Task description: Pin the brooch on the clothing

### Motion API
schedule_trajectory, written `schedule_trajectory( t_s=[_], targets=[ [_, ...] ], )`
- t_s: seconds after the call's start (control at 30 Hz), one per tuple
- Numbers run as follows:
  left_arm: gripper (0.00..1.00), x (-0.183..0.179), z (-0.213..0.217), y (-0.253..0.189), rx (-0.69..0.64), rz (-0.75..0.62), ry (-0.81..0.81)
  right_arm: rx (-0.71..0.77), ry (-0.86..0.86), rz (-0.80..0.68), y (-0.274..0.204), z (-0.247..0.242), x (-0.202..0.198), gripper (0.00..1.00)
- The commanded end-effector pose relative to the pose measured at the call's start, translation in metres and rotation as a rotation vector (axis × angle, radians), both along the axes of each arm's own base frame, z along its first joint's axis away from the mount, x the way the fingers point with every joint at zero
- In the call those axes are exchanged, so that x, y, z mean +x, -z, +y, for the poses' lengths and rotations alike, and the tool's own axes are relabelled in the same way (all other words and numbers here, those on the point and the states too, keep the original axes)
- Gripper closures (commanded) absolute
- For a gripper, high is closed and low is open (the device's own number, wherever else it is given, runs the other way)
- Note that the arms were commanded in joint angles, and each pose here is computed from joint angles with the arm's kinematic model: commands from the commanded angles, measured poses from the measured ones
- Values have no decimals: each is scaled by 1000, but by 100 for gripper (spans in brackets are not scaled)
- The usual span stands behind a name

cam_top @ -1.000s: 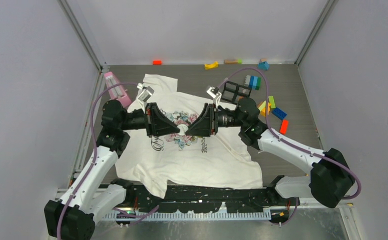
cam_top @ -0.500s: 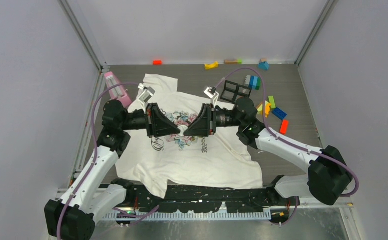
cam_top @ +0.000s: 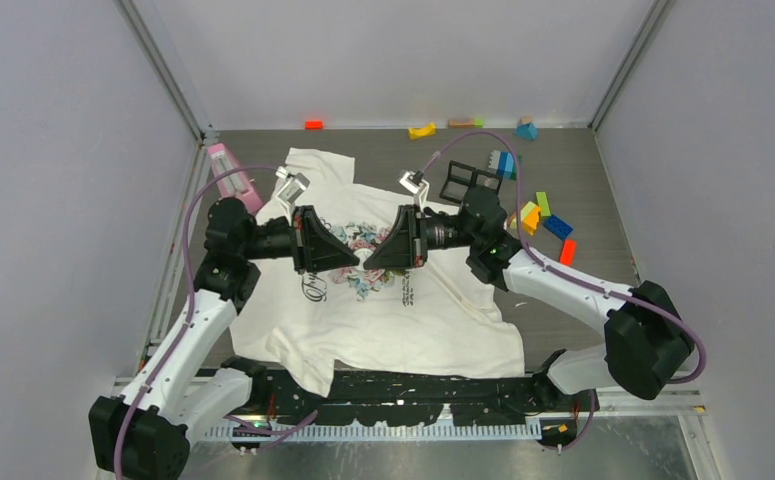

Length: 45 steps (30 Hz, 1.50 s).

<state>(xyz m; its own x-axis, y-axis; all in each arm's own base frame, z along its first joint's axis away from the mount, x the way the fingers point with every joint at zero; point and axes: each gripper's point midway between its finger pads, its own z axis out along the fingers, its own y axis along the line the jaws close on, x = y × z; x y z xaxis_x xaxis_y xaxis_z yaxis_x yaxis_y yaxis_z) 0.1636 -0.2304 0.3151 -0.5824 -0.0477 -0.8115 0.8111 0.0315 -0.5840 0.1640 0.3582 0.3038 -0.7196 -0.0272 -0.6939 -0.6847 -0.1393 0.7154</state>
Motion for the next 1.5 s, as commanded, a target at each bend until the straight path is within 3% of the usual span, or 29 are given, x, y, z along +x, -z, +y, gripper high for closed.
schedule_trajectory(
  t_s=[0.0,0.27,0.4,0.47,0.57,0.73,0.8,1.0,1.17,1.47],
  targets=[
    [100,-17,-6,-7,-12,-69,90,3,76,22,-6,15,21,96],
    [100,-24,-10,-5,-8,-64,125,-113,145,97,19,24,42,99],
    [100,-15,-10,2,24,-68,71,-96,120,80,17,24,38,98],
    [100,-4,-7,12,87,-63,-12,-81,110,59,12,20,33,92],
    [100,14,-1,25,175,-48,-121,-93,126,6,9,12,27,74],
    [100,46,15,35,191,32,-279,-163,232,-114,8,-9,28,36],
    [100,55,21,36,177,61,-315,-214,282,-146,11,-19,29,28],
    [100,66,28,39,164,102,-355,-375,504,-177,23,-58,44,21],
    [100,73,38,44,211,96,-425,-653,893,-34,69,-123,99,18],
    [100,91,71,68,396,89,-649,-1039,1203,416,197,-248,125,22]
  ],
)
